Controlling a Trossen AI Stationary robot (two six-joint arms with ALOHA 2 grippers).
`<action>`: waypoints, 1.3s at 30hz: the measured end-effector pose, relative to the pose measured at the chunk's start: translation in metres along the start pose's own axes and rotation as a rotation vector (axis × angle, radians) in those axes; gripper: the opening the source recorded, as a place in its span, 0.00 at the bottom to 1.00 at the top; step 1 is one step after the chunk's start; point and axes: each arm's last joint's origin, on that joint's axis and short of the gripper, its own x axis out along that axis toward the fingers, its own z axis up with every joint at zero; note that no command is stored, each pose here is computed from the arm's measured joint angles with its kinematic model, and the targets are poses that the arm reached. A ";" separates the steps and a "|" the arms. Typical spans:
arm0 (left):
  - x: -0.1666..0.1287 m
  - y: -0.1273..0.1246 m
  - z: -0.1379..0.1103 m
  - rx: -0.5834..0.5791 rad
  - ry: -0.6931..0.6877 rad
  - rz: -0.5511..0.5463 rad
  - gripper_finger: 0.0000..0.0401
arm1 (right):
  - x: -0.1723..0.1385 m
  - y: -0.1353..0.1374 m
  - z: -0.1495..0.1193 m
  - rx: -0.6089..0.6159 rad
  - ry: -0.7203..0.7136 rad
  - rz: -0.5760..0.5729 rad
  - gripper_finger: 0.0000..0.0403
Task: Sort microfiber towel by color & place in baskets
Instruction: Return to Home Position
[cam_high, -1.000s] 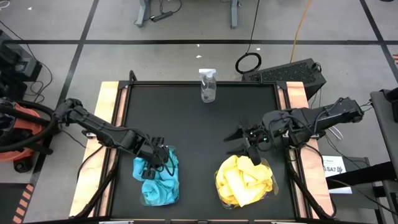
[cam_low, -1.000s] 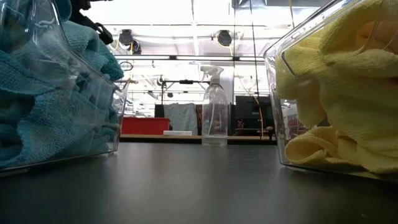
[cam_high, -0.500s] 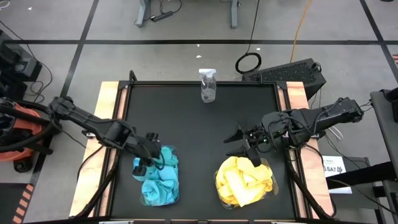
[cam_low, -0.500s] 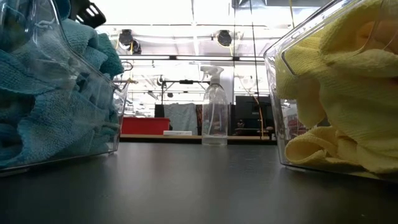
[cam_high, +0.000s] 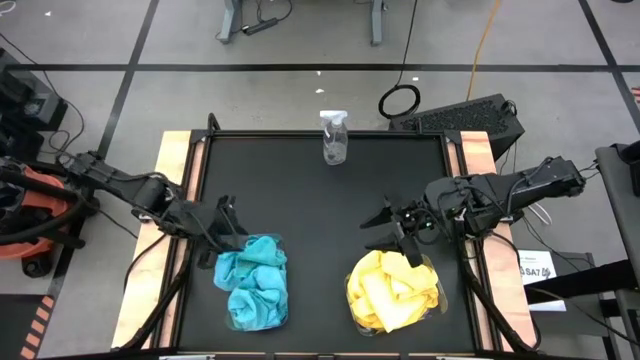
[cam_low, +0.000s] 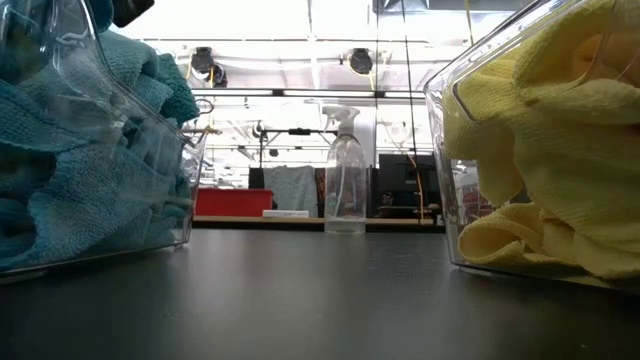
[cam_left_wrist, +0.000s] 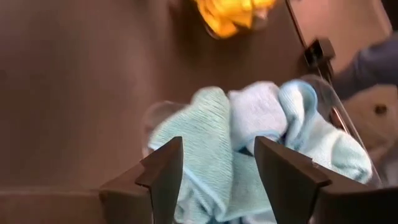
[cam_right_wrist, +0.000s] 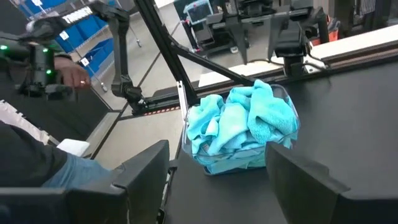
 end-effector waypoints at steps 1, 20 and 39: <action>-0.004 0.001 -0.001 -0.003 -0.022 0.014 0.51 | -0.002 0.000 0.001 -0.002 -0.005 0.002 0.64; -0.076 0.016 -0.013 -0.073 -0.437 0.135 0.51 | -0.067 0.009 0.019 -0.101 -0.207 0.022 0.64; -0.096 0.037 -0.059 -0.179 -0.639 0.308 0.51 | -0.144 -0.001 0.002 -0.218 -0.252 -0.135 0.64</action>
